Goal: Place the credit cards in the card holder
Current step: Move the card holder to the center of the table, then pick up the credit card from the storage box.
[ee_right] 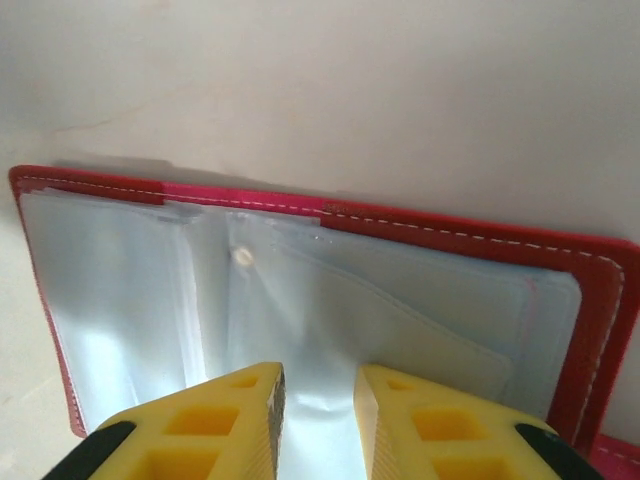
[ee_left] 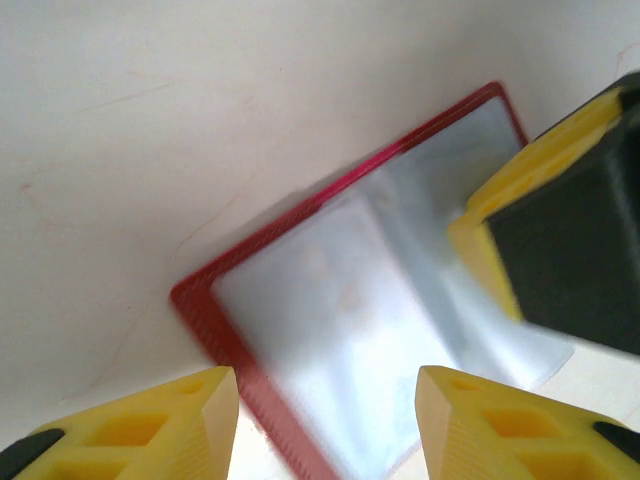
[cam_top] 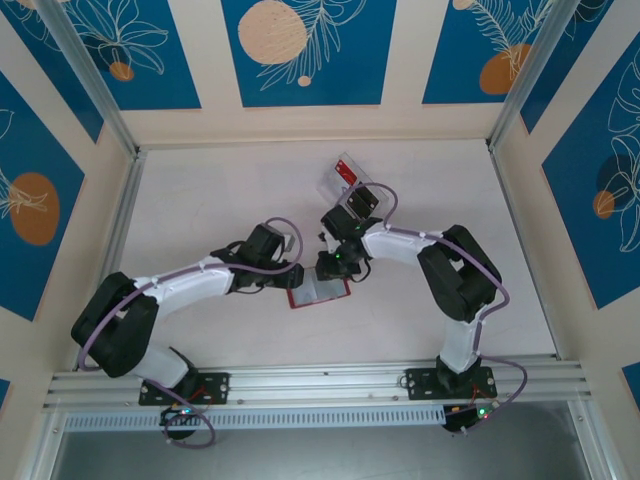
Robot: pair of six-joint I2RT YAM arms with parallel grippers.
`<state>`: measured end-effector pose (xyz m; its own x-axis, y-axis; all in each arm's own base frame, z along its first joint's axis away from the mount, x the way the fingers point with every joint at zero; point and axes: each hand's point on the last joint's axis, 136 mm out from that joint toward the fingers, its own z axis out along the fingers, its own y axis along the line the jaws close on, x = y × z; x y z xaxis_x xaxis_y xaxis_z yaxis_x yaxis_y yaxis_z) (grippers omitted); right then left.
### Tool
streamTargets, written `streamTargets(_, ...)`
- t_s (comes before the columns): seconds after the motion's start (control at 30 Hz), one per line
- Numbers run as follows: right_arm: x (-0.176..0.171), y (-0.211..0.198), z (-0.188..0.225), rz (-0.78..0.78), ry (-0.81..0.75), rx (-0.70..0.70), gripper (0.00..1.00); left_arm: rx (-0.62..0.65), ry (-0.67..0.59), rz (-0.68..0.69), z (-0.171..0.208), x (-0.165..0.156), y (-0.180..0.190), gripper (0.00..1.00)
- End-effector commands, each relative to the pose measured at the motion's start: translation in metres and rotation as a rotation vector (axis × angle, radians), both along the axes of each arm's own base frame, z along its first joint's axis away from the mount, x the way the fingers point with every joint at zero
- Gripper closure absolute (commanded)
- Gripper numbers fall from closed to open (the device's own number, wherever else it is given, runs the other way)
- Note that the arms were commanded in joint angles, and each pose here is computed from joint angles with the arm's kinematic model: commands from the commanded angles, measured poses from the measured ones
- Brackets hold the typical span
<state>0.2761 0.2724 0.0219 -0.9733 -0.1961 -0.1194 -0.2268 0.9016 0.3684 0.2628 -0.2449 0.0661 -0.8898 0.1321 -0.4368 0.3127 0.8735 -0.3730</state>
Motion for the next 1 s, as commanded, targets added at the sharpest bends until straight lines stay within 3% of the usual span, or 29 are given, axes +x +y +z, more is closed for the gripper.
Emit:
streamTargets(0.0,-0.003,-0.038,-0.014,-0.025,0.047,-0.154,0.71,-0.022,0.004,-0.012,0.005,-0.007,-0.005,0.51)
streamTargets(0.27,0.017,-0.04,0.024,-0.04,-0.062,-0.144,0.69,0.018,-0.002,-0.081,0.006,-0.018,-0.019,0.51)
streamTargets(0.5,0.013,-0.014,0.058,-0.022,-0.052,0.02,0.68,0.007,-0.002,-0.098,0.005,-0.011,-0.033,0.55)
streamTargets(0.73,0.001,-0.004,0.028,-0.024,0.057,0.053,0.9,-0.005,0.004,-0.124,0.003,0.001,-0.051,0.64)
streamTargets(0.97,-0.001,-0.033,0.004,-0.103,0.09,-0.052,0.96,0.005,0.021,-0.124,-0.009,0.005,-0.054,0.69)
